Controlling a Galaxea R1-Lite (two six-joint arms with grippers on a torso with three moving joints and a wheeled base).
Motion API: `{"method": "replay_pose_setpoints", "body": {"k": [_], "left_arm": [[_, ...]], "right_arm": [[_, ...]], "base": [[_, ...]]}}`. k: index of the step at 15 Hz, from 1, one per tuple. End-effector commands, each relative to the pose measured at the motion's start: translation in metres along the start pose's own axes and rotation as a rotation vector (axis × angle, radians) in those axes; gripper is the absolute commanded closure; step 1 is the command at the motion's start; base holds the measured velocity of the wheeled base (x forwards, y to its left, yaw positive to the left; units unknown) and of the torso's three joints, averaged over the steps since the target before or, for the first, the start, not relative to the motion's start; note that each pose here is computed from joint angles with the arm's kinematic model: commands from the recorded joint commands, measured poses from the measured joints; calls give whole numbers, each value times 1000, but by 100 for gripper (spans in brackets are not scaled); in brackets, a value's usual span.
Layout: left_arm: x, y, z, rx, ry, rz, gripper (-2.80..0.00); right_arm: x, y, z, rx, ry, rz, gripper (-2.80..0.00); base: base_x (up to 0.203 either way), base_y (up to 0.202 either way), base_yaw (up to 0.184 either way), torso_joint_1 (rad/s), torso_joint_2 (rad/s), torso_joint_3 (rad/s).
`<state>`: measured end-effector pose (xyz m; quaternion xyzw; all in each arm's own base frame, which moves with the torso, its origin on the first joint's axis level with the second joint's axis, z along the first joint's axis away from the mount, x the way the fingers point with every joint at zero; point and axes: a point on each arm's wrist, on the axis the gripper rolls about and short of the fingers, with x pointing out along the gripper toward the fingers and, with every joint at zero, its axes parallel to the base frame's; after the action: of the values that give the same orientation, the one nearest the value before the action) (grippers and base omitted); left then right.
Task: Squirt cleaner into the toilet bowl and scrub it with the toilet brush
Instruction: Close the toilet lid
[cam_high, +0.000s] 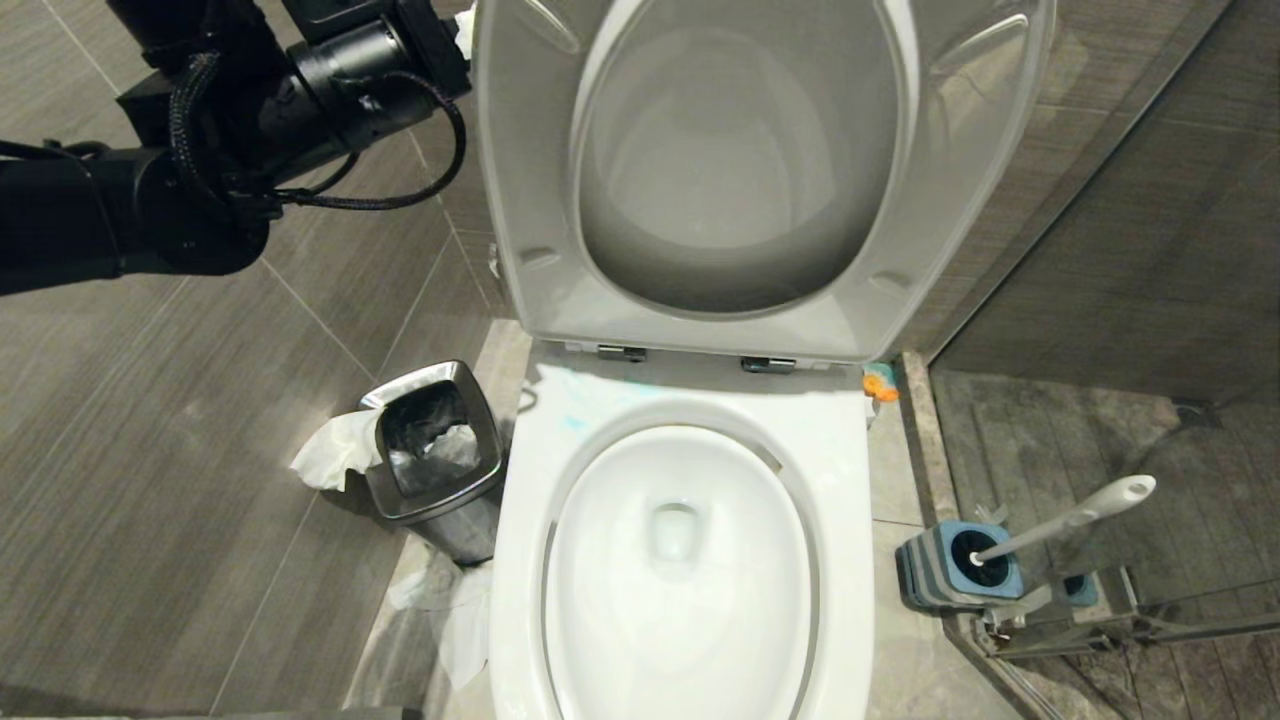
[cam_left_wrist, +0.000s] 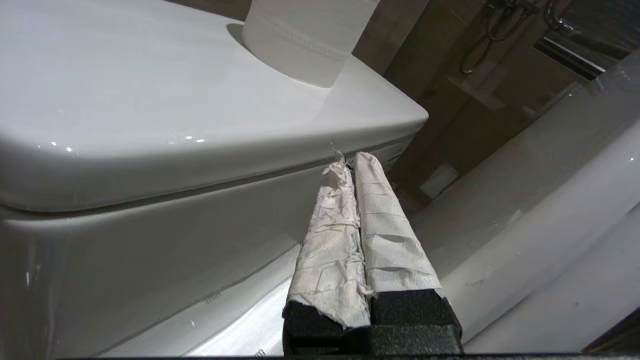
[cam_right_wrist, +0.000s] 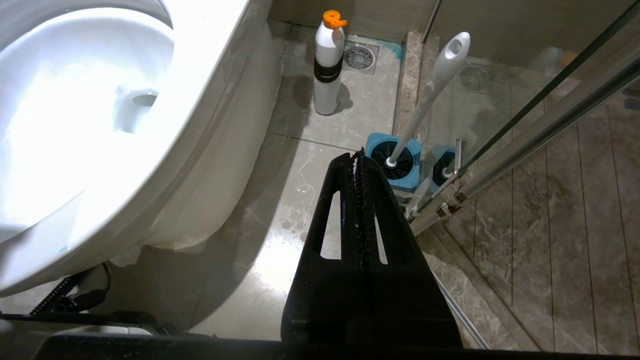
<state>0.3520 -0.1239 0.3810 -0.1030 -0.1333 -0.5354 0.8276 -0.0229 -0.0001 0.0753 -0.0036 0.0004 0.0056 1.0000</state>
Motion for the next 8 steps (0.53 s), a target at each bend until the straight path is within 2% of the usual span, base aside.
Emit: {"method": "replay_pose_setpoints", "body": {"k": [1,4,8], "left_arm": [[-10,-14,10,-9,9,-1,0],[-21,-25,13,-41,45,11,0],[-32,-21,20,-18,48,17,0]], "right_arm": [[0,0,0,0,1,1,0],[0,0,0,0,1,1,0],[0,0,0,0,1,1,0]], "base": [[0,0,0,0,0,0],[0,0,0,0,0,0],[0,0,0,0,0,0]]}}
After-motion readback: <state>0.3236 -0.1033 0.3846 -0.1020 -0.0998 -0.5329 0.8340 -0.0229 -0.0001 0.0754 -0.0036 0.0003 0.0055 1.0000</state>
